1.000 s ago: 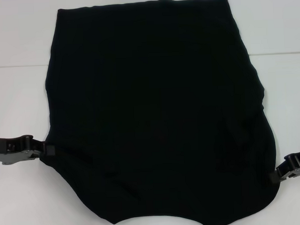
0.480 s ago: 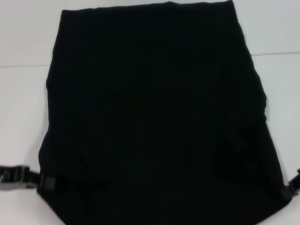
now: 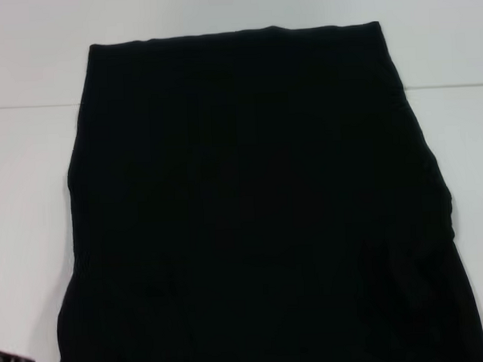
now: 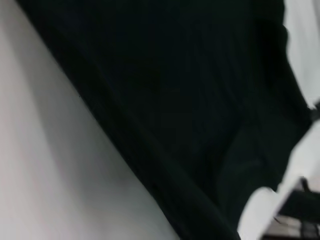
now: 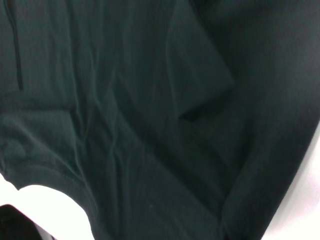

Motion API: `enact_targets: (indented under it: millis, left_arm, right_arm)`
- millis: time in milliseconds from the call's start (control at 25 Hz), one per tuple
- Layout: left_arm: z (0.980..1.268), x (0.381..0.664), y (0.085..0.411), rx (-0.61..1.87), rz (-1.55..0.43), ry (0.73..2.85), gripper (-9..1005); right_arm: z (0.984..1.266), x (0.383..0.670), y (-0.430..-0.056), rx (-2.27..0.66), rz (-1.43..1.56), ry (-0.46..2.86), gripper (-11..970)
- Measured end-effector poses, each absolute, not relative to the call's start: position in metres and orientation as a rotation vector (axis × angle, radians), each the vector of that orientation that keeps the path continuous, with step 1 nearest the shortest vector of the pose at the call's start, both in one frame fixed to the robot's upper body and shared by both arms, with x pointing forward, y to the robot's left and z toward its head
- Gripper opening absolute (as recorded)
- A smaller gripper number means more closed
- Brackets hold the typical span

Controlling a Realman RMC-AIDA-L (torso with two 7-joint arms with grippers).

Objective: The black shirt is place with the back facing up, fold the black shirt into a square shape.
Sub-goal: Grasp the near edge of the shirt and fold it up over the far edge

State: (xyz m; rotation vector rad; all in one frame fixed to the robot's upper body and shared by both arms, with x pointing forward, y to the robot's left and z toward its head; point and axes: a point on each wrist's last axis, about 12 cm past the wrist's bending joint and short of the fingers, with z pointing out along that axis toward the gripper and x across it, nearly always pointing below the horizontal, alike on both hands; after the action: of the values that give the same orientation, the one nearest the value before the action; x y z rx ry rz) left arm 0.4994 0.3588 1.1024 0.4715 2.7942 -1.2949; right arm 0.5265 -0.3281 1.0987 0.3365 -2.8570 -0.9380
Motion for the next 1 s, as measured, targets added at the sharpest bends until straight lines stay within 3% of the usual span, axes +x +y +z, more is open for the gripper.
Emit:
enact_targets:
  millis: [280, 520, 680, 1000]
  left_arm:
    - [1.1, 0.509, 0.349, 0.524, -1.301, 2.759, 49]
    - [1.101, 0.545, 0.325, 0.455, -1.211, 2.692, 50]
    - [1.109, 0.565, 0.31, 0.424, -1.193, 2.626, 50]
    - [1.129, 0.6, 0.296, 0.294, -1.161, 2.467, 49]
  right_arm:
    - [1.103, 0.528, -0.328, 0.377, -1.087, -2.88, 104]
    - [1.107, 0.54, -0.311, 0.426, -1.483, -2.887, 112]
    - [1.111, 0.544, -0.311, 0.416, -1.577, -2.909, 118]
    - [1.13, 0.564, -0.335, 0.248, -1.814, -3.117, 128]
